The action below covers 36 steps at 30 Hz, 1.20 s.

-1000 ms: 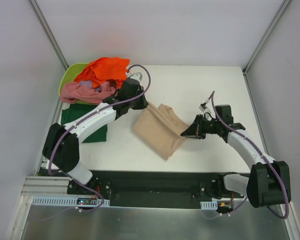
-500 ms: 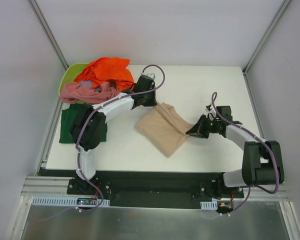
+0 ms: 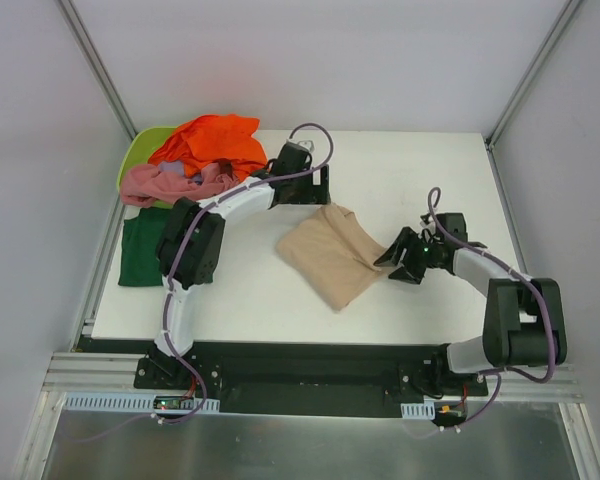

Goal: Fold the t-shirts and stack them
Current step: Fold the long partially folded tshirt into a neat square, then smooth out wrinkles on the folded tshirt

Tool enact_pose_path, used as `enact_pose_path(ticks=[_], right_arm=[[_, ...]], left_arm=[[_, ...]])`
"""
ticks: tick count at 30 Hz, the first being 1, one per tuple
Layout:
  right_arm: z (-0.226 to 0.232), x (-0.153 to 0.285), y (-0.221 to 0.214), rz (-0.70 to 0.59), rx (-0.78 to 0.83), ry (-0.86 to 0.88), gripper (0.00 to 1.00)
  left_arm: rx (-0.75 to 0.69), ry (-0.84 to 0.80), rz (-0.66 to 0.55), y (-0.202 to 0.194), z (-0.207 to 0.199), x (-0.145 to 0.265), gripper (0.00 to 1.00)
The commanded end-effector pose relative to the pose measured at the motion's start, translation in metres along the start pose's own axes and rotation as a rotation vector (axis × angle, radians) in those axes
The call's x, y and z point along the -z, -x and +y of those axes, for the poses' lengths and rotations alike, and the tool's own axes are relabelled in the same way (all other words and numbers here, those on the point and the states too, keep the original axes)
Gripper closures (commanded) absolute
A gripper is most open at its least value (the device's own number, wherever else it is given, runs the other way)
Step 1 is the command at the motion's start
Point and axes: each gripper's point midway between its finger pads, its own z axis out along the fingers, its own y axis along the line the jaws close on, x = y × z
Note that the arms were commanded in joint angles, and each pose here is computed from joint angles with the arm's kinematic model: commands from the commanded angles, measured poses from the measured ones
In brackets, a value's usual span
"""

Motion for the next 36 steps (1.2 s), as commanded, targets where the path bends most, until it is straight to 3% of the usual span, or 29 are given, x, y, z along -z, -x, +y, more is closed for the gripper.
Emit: enact_pose_path(ticks=[1, 6, 8, 12, 17, 22, 25, 28, 36], right_arm=[[0.000, 0.030, 0.016, -0.125, 0.070, -0.106, 0.32], [0.015, 0.077, 0.017, -0.287, 0.187, -0.167, 0.10], [0.030, 0.086, 0.005, -0.304, 0.248, -0.113, 0.03], [0.067, 0.087, -0.023, -0.274, 0.388, 0.044, 0.04], [0.097, 0.058, -0.035, -0.200, 0.475, 0.111, 0.04], [0.098, 0.021, -0.021, -0.133, 0.464, 0.065, 0.04], [0.086, 0.006, 0.002, -0.161, 0.516, -0.026, 0.04], [0.062, -0.005, 0.026, -0.169, 0.498, -0.163, 0.04], [0.023, -0.032, 0.038, -0.094, 0.419, -0.256, 0.04]], left_arm=[[-0.038, -0.097, -0.095, 0.046, -0.019, 0.029, 0.01], [-0.062, -0.187, -0.123, 0.051, -0.040, 0.080, 0.01], [-0.053, -0.189, -0.128, 0.045, -0.039, 0.096, 0.01], [-0.025, -0.198, -0.140, 0.028, -0.035, 0.124, 0.01], [-0.030, -0.421, -0.103, 0.004, -0.064, 0.138, 0.01], [0.012, -0.528, 0.010, -0.008, -0.078, 0.115, 0.01], [0.055, -0.541, 0.070, -0.015, -0.075, 0.094, 0.01], [0.071, -0.548, 0.092, -0.015, -0.074, 0.077, 0.01], [0.104, -0.544, 0.129, -0.021, -0.067, 0.028, 0.01]])
